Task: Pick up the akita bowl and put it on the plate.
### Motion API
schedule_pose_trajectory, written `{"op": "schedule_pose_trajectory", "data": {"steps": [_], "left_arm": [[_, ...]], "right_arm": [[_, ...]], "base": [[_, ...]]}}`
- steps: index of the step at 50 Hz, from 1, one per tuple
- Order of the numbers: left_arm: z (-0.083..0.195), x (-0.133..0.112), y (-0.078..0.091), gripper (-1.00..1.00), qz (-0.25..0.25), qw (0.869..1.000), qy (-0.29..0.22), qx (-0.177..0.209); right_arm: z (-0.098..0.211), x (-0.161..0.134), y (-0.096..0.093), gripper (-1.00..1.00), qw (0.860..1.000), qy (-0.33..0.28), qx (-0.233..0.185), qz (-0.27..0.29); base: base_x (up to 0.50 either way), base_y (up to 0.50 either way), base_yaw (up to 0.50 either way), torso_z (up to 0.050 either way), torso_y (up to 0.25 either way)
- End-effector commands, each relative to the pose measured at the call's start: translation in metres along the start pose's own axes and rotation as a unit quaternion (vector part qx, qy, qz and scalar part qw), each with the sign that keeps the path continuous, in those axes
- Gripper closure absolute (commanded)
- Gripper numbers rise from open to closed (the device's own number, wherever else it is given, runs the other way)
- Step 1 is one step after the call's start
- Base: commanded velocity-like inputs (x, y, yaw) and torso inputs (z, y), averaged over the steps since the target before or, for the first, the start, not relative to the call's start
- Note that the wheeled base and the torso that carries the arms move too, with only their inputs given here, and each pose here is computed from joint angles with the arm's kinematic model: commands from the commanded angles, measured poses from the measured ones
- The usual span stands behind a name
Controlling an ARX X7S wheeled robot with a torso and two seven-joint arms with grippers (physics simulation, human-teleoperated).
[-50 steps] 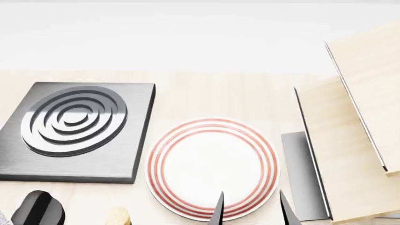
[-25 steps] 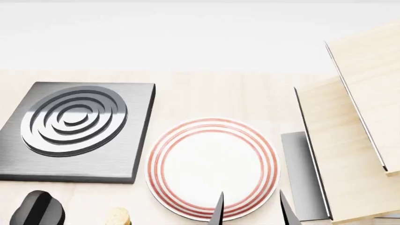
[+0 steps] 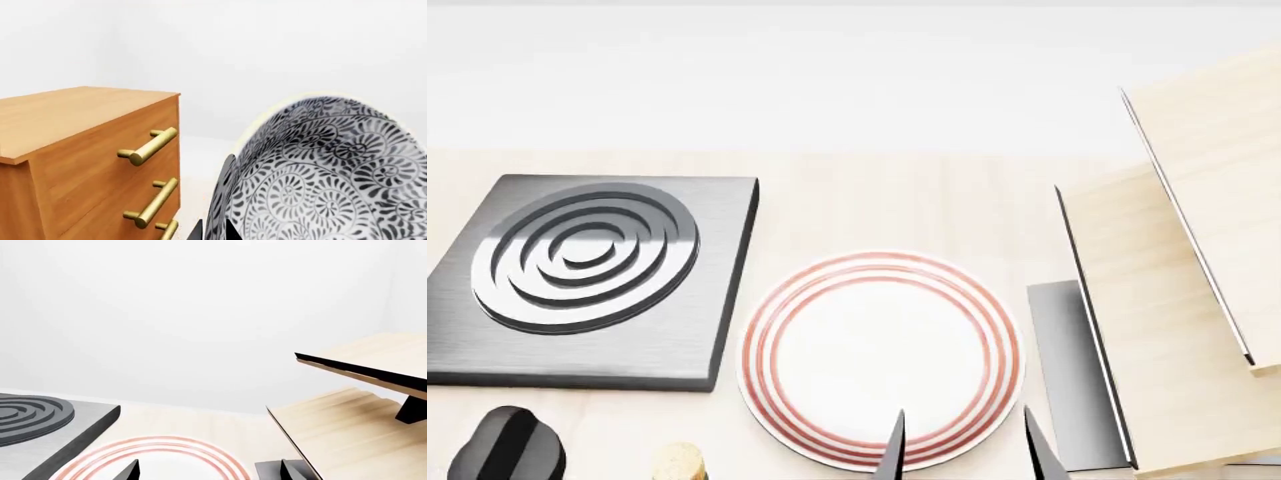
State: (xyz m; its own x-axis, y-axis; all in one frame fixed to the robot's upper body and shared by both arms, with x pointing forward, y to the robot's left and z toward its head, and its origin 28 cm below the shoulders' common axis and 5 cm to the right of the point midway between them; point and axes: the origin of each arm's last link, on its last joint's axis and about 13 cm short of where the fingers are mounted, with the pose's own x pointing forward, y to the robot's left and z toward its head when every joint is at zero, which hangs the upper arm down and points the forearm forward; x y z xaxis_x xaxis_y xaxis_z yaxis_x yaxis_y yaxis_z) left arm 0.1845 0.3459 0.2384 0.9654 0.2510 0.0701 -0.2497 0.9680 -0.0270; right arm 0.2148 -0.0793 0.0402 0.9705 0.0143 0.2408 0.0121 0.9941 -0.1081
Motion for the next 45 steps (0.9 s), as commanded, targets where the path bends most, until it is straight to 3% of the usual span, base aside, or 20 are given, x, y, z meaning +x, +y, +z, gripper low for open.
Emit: {"op": "schedule_pose_trajectory", "data": {"steps": [1,17,34,44,45], "left_arm": [[0.018,0.021,-0.016,1.00,-0.015,0.999,-0.023,-0.026],[0.034,0.049,-0.055,1.00,-0.050,0.998,-0.011,-0.033],[0.045,0.087,-0.081,1.00,-0.077,0.995,-0.008,-0.070],[0.040,0.107,-0.094,1.00,-0.103,0.987,0.023,-0.117],[0.040,0.107,-0.095,1.00,-0.117,0.983,0.031,-0.135]], "right_arm": [[0.001,0.000,0.000,-1.00,1.000,0.000,0.000,0.000],[0.002,0.000,-0.001,-1.00,1.000,-0.001,0.003,0.001],[0.002,0.000,-0.001,-1.00,1.000,-0.003,0.003,0.004],[0.002,0.000,-0.001,-1.00,1.000,-0.002,0.003,0.003],[0.002,-0.001,-0.001,-1.00,1.000,-0.002,0.004,0.003]], "base": [[0.00,0.00,0.00,0.000,0.000],[0.00,0.00,0.00,0.000,0.000],[0.00,0.00,0.00,0.000,0.001],[0.00,0.00,0.00,0.000,0.000],[0.00,0.00,0.00,0.000,0.010]]}}
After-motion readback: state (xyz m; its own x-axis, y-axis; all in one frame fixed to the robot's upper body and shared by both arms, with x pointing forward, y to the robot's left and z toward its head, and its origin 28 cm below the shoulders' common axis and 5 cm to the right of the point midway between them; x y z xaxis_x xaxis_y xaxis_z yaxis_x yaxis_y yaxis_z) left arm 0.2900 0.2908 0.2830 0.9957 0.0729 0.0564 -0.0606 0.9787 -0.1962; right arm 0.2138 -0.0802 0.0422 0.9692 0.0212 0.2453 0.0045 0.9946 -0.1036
